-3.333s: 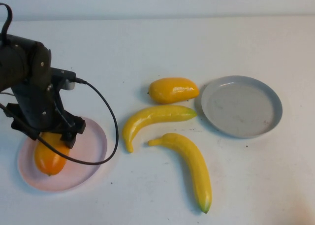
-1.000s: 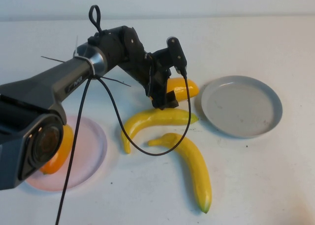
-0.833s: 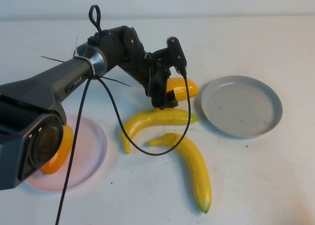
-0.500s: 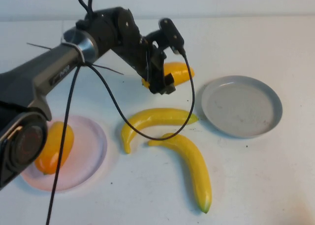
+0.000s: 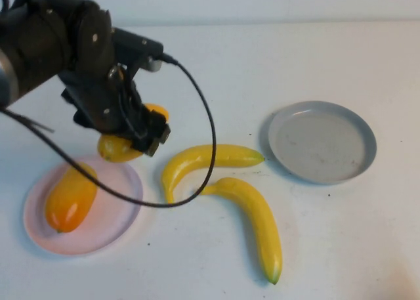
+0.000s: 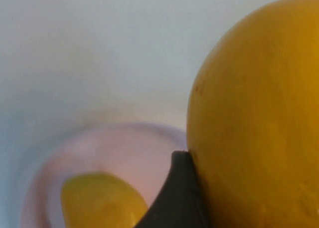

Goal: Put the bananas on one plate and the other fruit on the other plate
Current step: Put one type of fruit in the left plate

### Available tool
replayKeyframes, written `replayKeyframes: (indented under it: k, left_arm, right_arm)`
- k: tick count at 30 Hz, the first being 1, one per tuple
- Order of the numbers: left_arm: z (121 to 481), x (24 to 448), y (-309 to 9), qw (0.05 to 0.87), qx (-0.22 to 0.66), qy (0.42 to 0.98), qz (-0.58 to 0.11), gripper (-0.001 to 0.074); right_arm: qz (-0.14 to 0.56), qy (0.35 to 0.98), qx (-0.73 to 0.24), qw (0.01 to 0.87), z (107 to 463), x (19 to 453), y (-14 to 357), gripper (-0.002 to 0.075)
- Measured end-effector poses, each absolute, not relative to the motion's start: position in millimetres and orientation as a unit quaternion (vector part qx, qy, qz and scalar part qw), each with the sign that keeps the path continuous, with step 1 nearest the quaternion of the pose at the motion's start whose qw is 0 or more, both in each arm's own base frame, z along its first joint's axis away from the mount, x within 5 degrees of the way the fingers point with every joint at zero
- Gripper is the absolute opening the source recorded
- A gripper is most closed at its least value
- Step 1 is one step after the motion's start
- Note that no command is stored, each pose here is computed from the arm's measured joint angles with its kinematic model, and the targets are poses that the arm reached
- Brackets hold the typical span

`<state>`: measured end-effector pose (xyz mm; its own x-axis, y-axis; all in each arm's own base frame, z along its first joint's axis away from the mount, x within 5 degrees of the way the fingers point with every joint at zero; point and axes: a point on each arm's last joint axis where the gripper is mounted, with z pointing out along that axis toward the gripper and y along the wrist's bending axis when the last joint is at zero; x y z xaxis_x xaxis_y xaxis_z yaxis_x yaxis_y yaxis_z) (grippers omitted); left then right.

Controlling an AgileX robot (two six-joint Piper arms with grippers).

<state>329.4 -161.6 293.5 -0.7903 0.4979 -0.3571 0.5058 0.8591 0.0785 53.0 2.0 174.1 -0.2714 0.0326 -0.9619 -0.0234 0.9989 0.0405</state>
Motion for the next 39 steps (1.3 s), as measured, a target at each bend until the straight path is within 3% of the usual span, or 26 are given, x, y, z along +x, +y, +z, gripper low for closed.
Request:
replayKeyframes:
  k: [7,24,31,39]
  left_arm:
    - [263,285,-137,0.121,0.198,0.973,-0.004,0.0536]
    - [213,296,-136,0.095,0.191,0.977,0.011,0.0537]
    - [212,297,-136,0.098,0.191,0.977,0.01,0.0652]
    - [243,286,-130,0.132,0.167,0.977,-0.001,0.0655]
  right_arm:
    - [0.023,0.797,0.003,0.604,174,53,2,-0.0016]
    - [0.023,0.797,0.003,0.604,174,53,2,-0.0016]
    - [0.023,0.797,0.003,0.604,174,53,2,-0.0016]
    - [0.023,0.797,0.003,0.604,174,53,2,-0.0015]
